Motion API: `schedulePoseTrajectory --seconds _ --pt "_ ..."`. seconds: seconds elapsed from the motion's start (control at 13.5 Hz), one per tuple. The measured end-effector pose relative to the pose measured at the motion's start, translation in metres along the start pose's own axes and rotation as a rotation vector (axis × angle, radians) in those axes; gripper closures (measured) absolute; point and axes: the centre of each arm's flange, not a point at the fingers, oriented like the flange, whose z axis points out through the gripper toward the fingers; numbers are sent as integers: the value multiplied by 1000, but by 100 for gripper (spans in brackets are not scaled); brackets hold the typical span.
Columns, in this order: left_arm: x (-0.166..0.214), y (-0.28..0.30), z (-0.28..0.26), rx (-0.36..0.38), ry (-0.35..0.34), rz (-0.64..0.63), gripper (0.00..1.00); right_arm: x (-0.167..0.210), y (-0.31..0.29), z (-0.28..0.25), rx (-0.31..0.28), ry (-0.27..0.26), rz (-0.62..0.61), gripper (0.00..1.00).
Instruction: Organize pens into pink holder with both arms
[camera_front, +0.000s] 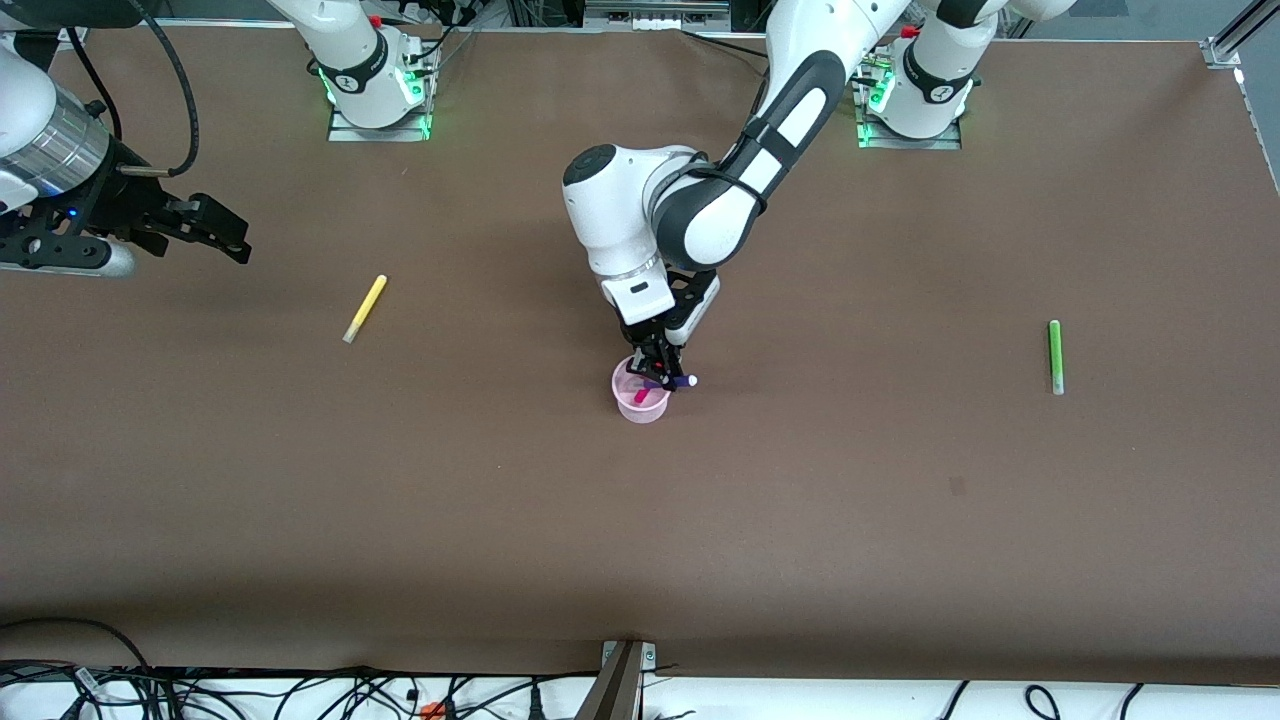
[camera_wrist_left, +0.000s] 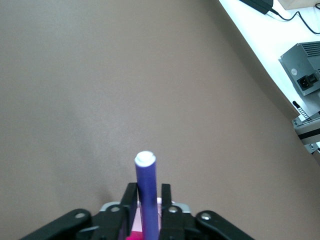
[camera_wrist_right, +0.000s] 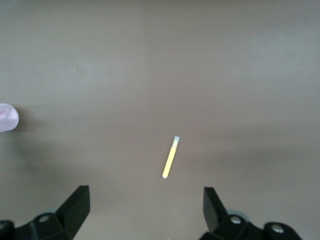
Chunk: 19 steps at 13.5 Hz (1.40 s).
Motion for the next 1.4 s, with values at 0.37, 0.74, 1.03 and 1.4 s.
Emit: schedulePoseTrajectory --seconds 0.37,0.74,1.03,1.4 --pt "14 16 -7 -24 4 -26 32 1 0 2 0 -2 0 0" --pt "160 80 -35 6 -95 -61 29 2 0 3 1 -2 1 0" --pt "307 88 -81 94 -257 51 16 3 1 3 1 0 3 0" --pt "468 46 -104 150 -461 356 0 4 5 2 1 1 13 0"
